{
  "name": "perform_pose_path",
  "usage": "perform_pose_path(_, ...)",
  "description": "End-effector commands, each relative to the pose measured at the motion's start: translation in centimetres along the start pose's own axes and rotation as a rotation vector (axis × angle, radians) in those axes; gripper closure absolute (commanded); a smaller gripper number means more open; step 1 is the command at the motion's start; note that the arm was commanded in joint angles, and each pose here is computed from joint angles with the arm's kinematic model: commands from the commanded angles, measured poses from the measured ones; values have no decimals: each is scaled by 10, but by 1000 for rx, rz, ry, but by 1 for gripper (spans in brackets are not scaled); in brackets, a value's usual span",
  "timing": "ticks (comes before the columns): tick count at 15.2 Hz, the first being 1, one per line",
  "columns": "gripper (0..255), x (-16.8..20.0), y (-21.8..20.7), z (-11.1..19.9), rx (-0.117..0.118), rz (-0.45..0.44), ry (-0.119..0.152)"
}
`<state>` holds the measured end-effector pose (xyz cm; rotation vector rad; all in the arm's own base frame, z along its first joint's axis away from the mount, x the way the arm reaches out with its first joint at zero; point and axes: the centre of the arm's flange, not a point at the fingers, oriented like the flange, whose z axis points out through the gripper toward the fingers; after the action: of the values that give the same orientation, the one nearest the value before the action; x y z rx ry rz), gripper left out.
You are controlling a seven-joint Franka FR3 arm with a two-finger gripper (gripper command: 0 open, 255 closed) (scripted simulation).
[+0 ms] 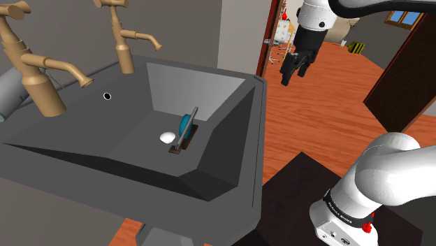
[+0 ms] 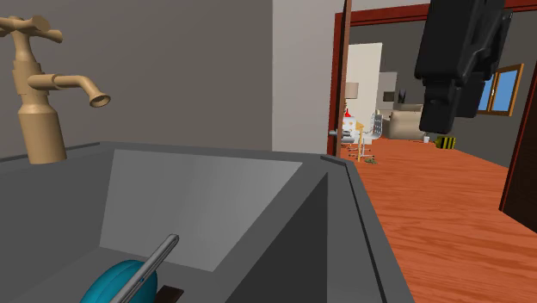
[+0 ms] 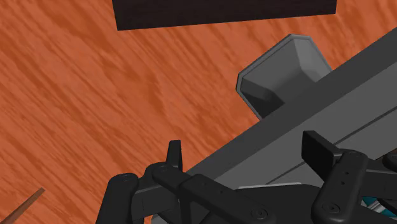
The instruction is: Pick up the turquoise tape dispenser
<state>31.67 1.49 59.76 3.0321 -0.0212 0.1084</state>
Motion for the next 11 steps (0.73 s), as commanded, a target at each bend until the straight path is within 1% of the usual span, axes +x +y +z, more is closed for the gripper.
perform_pose_path(1,0,0,0,0,0,0,0)
perform_pose_path(11,0,32,-112,52,24,129,34)
